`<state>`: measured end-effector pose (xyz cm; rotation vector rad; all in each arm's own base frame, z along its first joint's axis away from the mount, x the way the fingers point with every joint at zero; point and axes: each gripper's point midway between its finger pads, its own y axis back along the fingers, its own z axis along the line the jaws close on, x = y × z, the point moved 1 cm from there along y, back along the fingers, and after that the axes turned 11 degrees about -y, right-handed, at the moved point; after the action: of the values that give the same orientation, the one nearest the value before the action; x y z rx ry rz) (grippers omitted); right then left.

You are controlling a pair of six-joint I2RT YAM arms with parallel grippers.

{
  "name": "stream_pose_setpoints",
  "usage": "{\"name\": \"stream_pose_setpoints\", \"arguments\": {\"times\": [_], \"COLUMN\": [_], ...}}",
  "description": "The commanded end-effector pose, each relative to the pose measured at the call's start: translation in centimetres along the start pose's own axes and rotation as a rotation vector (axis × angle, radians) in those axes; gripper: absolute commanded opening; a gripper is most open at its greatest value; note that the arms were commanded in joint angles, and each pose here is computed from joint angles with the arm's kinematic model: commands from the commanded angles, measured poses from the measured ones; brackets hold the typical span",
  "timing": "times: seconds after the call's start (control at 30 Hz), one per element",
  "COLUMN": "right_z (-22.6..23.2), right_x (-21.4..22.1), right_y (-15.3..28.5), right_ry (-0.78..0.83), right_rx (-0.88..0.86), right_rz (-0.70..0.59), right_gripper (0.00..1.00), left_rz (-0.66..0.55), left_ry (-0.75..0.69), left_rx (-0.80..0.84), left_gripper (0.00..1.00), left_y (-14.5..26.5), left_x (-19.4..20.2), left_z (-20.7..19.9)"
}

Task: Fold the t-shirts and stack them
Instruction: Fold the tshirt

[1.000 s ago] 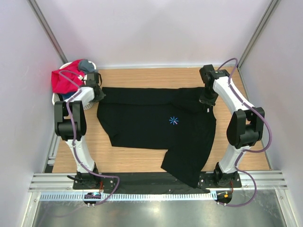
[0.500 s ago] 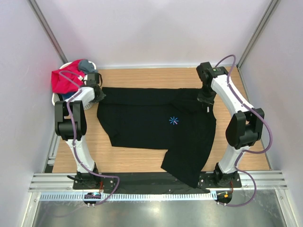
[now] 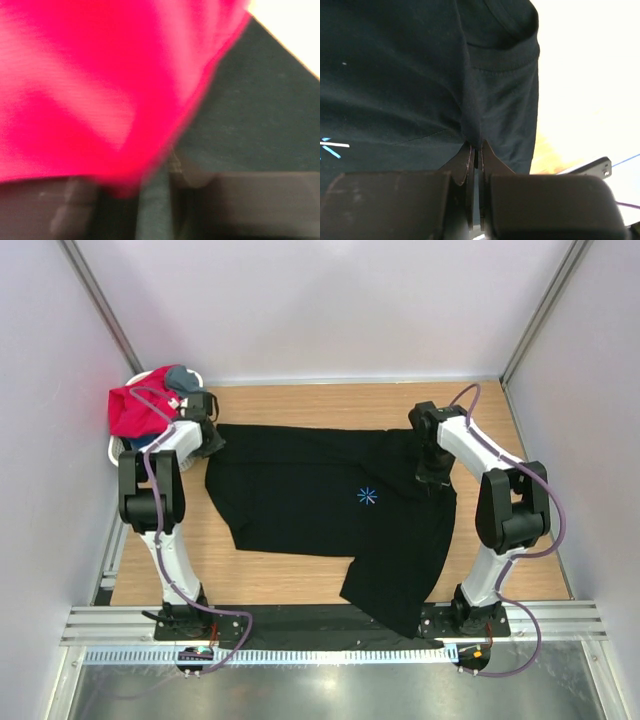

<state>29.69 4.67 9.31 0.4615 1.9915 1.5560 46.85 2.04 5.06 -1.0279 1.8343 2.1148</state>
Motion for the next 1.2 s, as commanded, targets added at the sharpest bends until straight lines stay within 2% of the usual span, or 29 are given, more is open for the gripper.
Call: {"name": "stream_pose_setpoints", "arguments": {"times": [0.0,0.07,0.1,0.13,0.23,0.33,0.47,0.6,0.63,0.73,0.8,0.97,1.17], "right_z": [0.6,1.2,1.5,1.7,2.1,1.4,0.3,1.4,3.0,5.9,6.6,5.3,3.9], "right_x": [-1.8,-2.7,-2.9,-3.0,-3.8,-5.7,-10.5,-14.6,-15.7,-16.5,-15.5,-11.6,-6.9], "right_y": [0.4,1.0,1.2,1.3,2.3,3.9,6.5,6.0,5.5,4.4,3.3,1.4,1.0], "right_ry": [0.027,0.049,0.058,0.079,0.100,0.094,0.000,-0.104,-0.114,-0.135,-0.114,-0.067,-0.040], "right_rx": [-0.016,-0.044,-0.058,-0.069,-0.102,-0.117,-0.172,-0.256,-0.306,-0.402,-0.431,-0.442,-0.469], "right_rz": [-0.074,-0.096,-0.097,-0.091,-0.101,-0.123,-0.201,-0.275,-0.298,-0.292,-0.245,-0.196,-0.166], "right_gripper": [0.08,0.22,0.31,0.50,0.79,0.94,0.94,0.91,0.86,0.77,0.76,0.71,0.56], "left_rz": [-0.024,-0.048,-0.043,-0.047,-0.057,-0.086,-0.130,-0.127,-0.097,-0.067,-0.010,0.058,0.113], "left_ry": [-0.056,-0.064,-0.067,-0.069,-0.046,-0.021,-0.030,0.030,0.078,0.100,0.089,0.025,0.011], "left_rx": [-0.021,-0.027,-0.034,-0.032,-0.018,0.072,0.198,0.341,0.388,0.483,0.541,0.638,0.700], "left_gripper": [0.32,0.48,0.59,0.62,0.67,0.70,0.71,0.69,0.68,0.62,0.59,0.53,0.43], "left_y": [0.8,1.5,1.8,2.2,4.0,6.6,10.5,13.9,14.2,15.5,16.1,17.5,18.0], "left_x": [-1.1,-1.7,-1.7,-1.8,-2.5,-3.3,-3.6,-2.6,-1.8,0.8,3.4,7.8,12.5], "left_z": [-0.9,-1.6,-1.7,-2.1,-3.2,-6.0,-11.7,-18.3,-20.2,-25.0,-28.1,-32.3,-35.5]}}
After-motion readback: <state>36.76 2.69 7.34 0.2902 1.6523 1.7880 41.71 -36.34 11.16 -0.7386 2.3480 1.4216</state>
